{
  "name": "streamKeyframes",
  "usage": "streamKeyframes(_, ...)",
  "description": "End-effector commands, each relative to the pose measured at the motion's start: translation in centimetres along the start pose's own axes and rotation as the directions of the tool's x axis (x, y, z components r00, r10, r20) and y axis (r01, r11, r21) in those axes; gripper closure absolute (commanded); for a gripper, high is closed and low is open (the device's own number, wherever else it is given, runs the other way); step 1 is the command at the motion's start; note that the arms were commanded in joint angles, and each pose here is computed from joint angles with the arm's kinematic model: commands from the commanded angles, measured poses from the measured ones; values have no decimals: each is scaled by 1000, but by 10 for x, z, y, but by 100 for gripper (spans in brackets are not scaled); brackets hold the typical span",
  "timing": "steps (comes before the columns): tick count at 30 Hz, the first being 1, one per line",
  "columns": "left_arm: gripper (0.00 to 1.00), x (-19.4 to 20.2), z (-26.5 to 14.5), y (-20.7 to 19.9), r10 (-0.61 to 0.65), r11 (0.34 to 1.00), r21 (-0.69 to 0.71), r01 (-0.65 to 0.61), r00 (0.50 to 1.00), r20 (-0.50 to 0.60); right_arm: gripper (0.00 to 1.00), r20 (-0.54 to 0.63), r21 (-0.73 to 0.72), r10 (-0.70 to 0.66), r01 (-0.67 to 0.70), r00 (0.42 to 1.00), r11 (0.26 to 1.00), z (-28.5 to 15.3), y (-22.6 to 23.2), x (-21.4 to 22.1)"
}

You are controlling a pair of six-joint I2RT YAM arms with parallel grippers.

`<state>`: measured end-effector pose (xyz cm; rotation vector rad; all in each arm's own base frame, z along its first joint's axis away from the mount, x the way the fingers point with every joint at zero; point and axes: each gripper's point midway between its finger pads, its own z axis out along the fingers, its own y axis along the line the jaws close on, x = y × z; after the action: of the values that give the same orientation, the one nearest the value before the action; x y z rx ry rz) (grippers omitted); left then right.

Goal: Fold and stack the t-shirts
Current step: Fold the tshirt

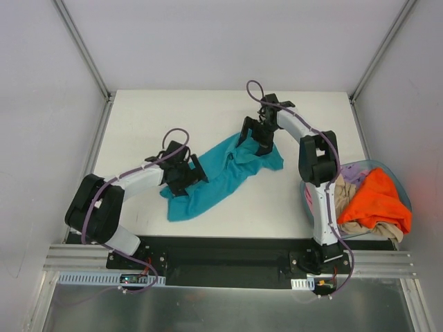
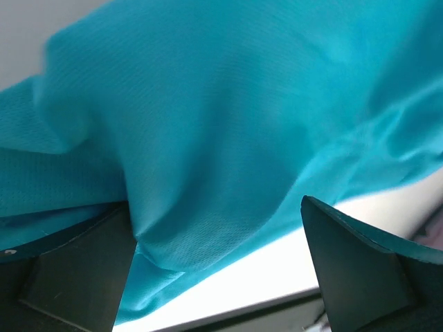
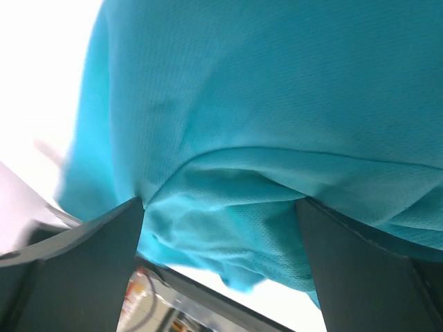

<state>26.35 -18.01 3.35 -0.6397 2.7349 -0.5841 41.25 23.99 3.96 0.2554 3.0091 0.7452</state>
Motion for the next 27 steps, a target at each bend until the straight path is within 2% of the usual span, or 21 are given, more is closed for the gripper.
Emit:
streamKeyframes(1, 1, 59, 18, -12, -50, 998, -48, 44, 987, -153, 3, 20, 42, 40, -41, 999, 998, 48, 6, -19)
streamKeyframes(2, 1, 67, 21, -17, -51, 998, -54, 42, 984, -171, 3, 74, 3, 29, -29, 997, 1000, 37, 29, -38)
streamKeyframes(7, 1, 94, 22, -55, 79, 997, 3, -80, 978, -195, 3, 154, -158, 111, -87, 982, 984, 55, 71, -81)
streamKeyframes(11, 1, 102, 22, -75, 140, 990, 39, -135, 975, -173, 3, 324, -284, 113, -17, 939, 959, 51, 102, -128)
streamKeyframes(14, 1, 112, 23, -91, 201, 979, 76, -191, 966, -165, 3, 466, -296, 97, 51, 879, 954, 36, 113, -161)
streamKeyframes(17, 1, 124, 22, -98, 231, 972, 92, -218, 958, -168, 3, 534, -340, 84, 123, 841, 932, 23, 123, -180)
streamKeyframes(21, 1, 137, 12, -104, 277, 958, 117, -262, 951, -141, 3, 615, -330, 24, 230, 788, 916, -25, 142, -191)
streamKeyframes(22, 1, 136, 1, -111, 311, 944, 149, -293, 944, -109, 3, 643, -285, -37, 284, 765, 915, -34, 143, -190)
streamKeyframes(23, 1, 140, -6, -116, 342, 931, 168, -325, 936, -86, 3, 686, -267, -62, 330, 725, 906, -68, 155, -188)
streamKeyframes(25, 1, 133, -28, -128, 386, 901, 212, -377, 923, 1, 3, 711, -196, -147, 395, 687, 898, -92, 157, -180)
streamKeyframes(26, 1, 132, -35, -130, 399, 891, 223, -396, 916, 33, 3, 735, -177, -168, 426, 657, 887, -125, 167, -171)
streamKeyframes(27, 1, 129, -40, -130, 412, 882, 224, -415, 909, 65, 3, 733, -157, -193, 439, 652, 885, -134, 167, -163)
